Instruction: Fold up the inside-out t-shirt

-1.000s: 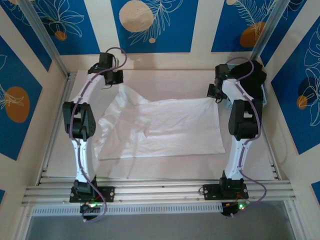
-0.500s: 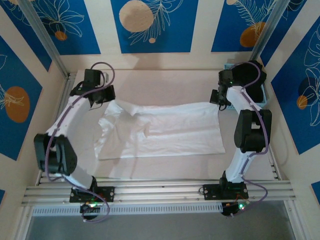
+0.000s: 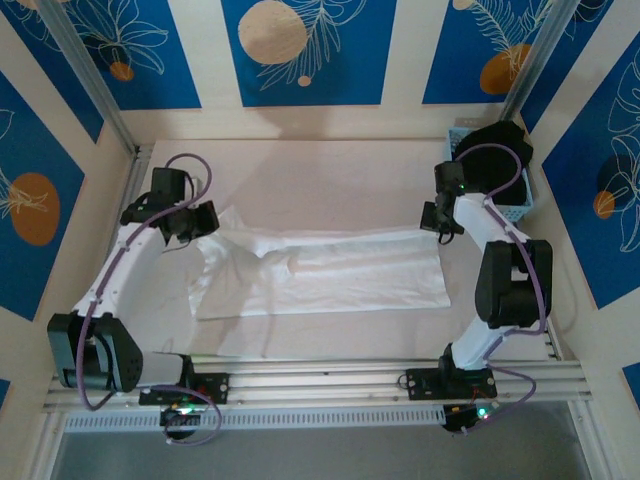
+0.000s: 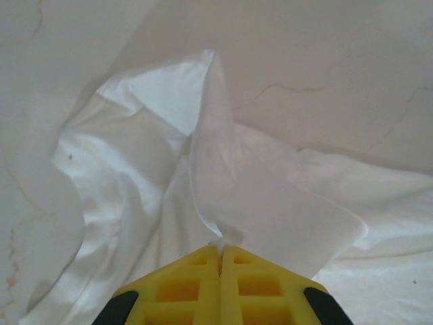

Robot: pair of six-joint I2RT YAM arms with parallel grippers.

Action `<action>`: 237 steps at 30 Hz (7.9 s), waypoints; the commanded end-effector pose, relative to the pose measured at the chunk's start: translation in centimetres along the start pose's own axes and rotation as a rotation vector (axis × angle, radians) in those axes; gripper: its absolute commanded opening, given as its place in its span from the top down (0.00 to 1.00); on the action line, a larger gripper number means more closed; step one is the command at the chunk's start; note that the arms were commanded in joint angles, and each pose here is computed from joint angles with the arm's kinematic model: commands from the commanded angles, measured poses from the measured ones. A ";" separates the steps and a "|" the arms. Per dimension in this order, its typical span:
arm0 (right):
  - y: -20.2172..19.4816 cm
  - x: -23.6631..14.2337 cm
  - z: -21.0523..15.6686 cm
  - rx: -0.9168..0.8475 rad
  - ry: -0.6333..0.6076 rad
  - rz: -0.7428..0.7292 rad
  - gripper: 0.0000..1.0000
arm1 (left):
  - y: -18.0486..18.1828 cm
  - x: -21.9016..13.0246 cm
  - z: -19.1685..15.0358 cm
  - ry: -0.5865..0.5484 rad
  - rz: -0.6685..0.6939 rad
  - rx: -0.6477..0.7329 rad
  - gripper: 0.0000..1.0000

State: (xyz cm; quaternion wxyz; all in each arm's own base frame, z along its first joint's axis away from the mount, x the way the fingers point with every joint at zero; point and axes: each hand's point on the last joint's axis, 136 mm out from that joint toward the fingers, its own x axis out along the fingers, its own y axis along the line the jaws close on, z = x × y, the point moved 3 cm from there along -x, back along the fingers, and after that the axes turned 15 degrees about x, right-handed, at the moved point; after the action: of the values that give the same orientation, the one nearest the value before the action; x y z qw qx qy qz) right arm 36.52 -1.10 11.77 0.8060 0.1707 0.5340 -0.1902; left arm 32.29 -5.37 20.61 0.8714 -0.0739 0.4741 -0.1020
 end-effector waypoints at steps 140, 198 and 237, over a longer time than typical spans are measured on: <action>22.0 -6.3 -34.8 -1.509 -0.181 0.491 0.92 | 1.8 2.5 -12.3 0.306 -0.013 -0.017 0.63; 24.2 -7.5 -27.3 -0.727 0.078 0.742 0.23 | 4.1 11.2 -9.9 0.112 0.041 -0.065 0.05; 22.3 -8.0 -24.6 -0.664 -0.016 0.690 0.23 | 1.2 10.1 -9.0 -0.020 -0.016 -0.031 1.00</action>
State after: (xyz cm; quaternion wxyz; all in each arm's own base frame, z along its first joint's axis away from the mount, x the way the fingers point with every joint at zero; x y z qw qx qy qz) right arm 24.40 32.38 10.12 0.8205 0.0691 0.4969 0.2739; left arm 29.53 -8.58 5.87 0.8554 -0.0993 0.4865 -0.1478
